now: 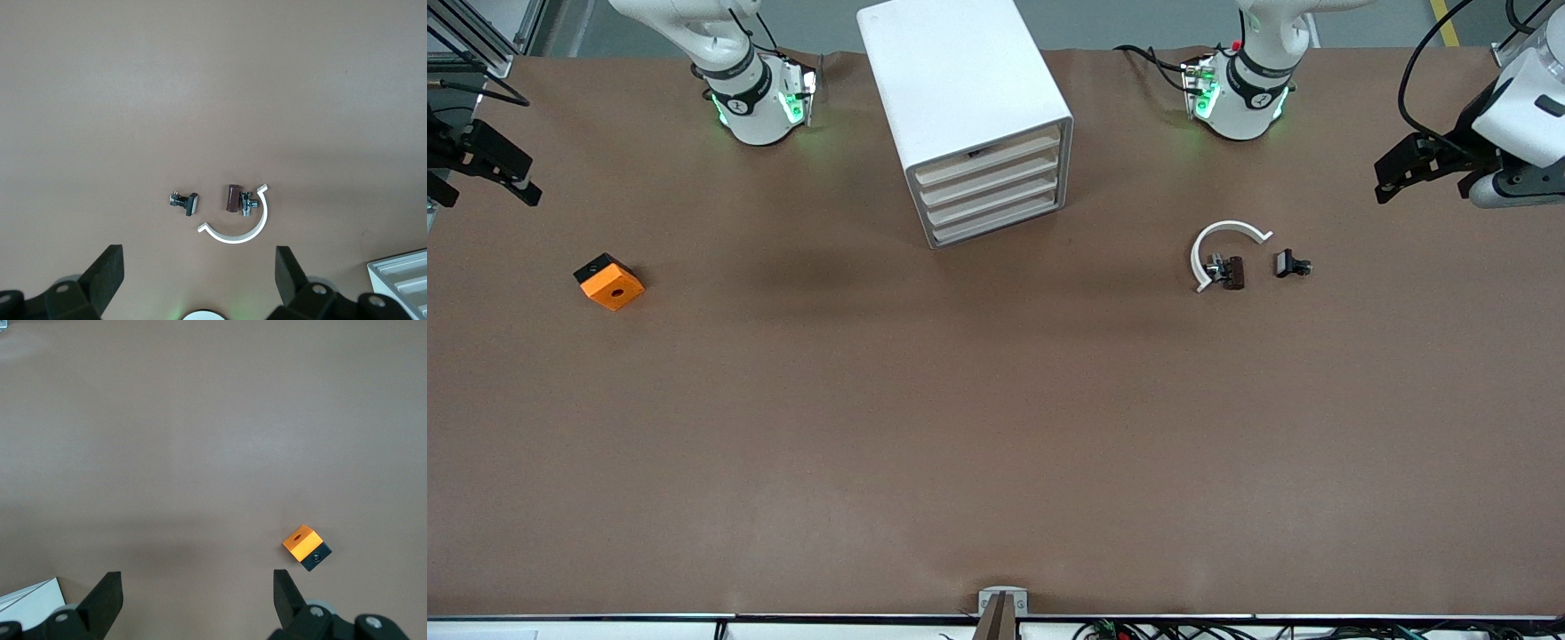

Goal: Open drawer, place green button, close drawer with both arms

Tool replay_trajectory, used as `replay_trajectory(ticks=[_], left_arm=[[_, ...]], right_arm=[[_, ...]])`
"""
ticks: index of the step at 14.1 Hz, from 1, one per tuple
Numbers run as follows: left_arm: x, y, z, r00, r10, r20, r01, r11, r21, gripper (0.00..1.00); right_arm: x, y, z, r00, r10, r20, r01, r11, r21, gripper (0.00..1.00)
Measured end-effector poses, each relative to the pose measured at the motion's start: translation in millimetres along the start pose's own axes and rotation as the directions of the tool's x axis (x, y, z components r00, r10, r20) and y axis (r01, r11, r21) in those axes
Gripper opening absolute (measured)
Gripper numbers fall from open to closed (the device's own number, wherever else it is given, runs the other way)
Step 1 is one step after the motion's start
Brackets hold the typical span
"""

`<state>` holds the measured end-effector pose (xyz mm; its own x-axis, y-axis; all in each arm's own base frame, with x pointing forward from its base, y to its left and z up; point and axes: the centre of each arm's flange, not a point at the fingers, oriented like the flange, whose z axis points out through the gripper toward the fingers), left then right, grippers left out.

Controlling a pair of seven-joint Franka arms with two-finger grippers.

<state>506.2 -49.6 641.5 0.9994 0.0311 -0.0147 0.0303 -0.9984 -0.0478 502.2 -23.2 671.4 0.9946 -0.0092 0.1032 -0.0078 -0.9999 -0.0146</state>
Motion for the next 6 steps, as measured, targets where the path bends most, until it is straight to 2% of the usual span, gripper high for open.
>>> replay_trajectory(ticks=[6], left_arm=[[0.4, -1.6, -6.9, 1.0, -0.003, -0.007, 0.003, 1.0, -0.002, 1.0]], right_arm=[[0.0, -0.1, 0.0, 1.0, 0.0, 0.0, 0.0, 1.0, 0.0, 1.0]])
